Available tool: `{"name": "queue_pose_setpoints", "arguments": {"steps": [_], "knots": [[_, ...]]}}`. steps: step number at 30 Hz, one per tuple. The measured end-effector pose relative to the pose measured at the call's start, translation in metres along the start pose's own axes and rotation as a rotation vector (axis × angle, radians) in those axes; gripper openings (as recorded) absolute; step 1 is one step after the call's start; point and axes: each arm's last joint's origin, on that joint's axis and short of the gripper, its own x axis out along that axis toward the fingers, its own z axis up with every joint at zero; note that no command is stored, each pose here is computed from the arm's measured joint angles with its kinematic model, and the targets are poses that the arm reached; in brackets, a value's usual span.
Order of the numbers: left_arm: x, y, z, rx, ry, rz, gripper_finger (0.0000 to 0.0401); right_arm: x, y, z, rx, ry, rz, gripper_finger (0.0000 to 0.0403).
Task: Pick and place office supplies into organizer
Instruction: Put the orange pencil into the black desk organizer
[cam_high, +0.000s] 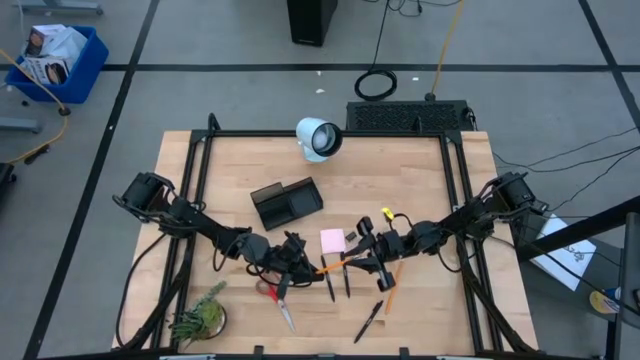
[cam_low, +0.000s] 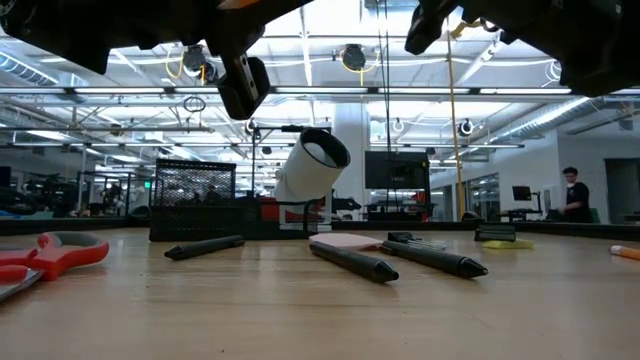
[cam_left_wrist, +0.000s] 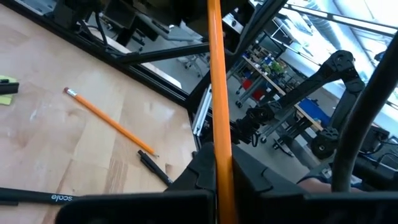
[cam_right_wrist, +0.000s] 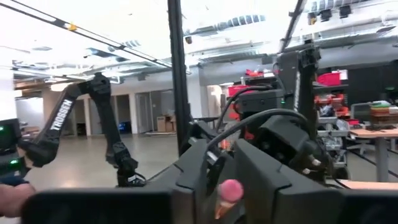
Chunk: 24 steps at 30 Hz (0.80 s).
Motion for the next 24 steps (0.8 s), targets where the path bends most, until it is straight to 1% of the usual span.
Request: {"name": "queue_pose_setpoints", "arguments": {"steps": [3, 4, 8, 12, 15, 17, 19, 21, 24], "knots": [[0.000, 0.000, 0.000, 0.000, -0.003, 0.003, 0.0041, 0.000, 0.000, 0.000, -0.004, 0.001, 0.014, 0.0017], [0.000, 0.000, 0.000, 0.002, -0.003, 0.003, 0.0045, 0.000, 0.000, 0.000, -0.005, 0.000, 0.013, 0.0009], [0.000, 0.000, 0.000, 0.017, -0.005, 0.003, 0.0050, 0.000, 0.000, 0.000, -0.005, 0.001, 0.010, 0.0012], [0.000, 0.001, 0.000, 0.025, -0.012, 0.016, 0.0041, 0.000, 0.000, 0.000, -0.017, 0.001, 0.009, 0.0005], [0.000, 0.003, 0.001, 0.006, -0.006, 0.023, 0.0036, 0.000, 0.000, 0.000, -0.028, 0.000, 0.008, 0.0007], [-0.002, 0.006, 0.001, -0.004, 0.013, 0.002, 0.0038, 0.000, 0.000, -0.001, -0.028, 0.007, 0.008, 0.0005], [-0.010, 0.008, 0.002, -0.011, 0.030, -0.008, 0.0045, 0.000, 0.000, -0.002, -0.038, 0.021, 0.003, 0.0004], [-0.020, 0.008, 0.004, 0.015, 0.020, -0.005, 0.0052, 0.000, 0.000, -0.002, -0.046, 0.021, 0.003, 0.0005], [-0.044, 0.006, 0.007, 0.028, -0.020, 0.025, 0.0062, 0.000, 0.001, -0.004, -0.049, 0.037, 0.013, 0.0003]]}}
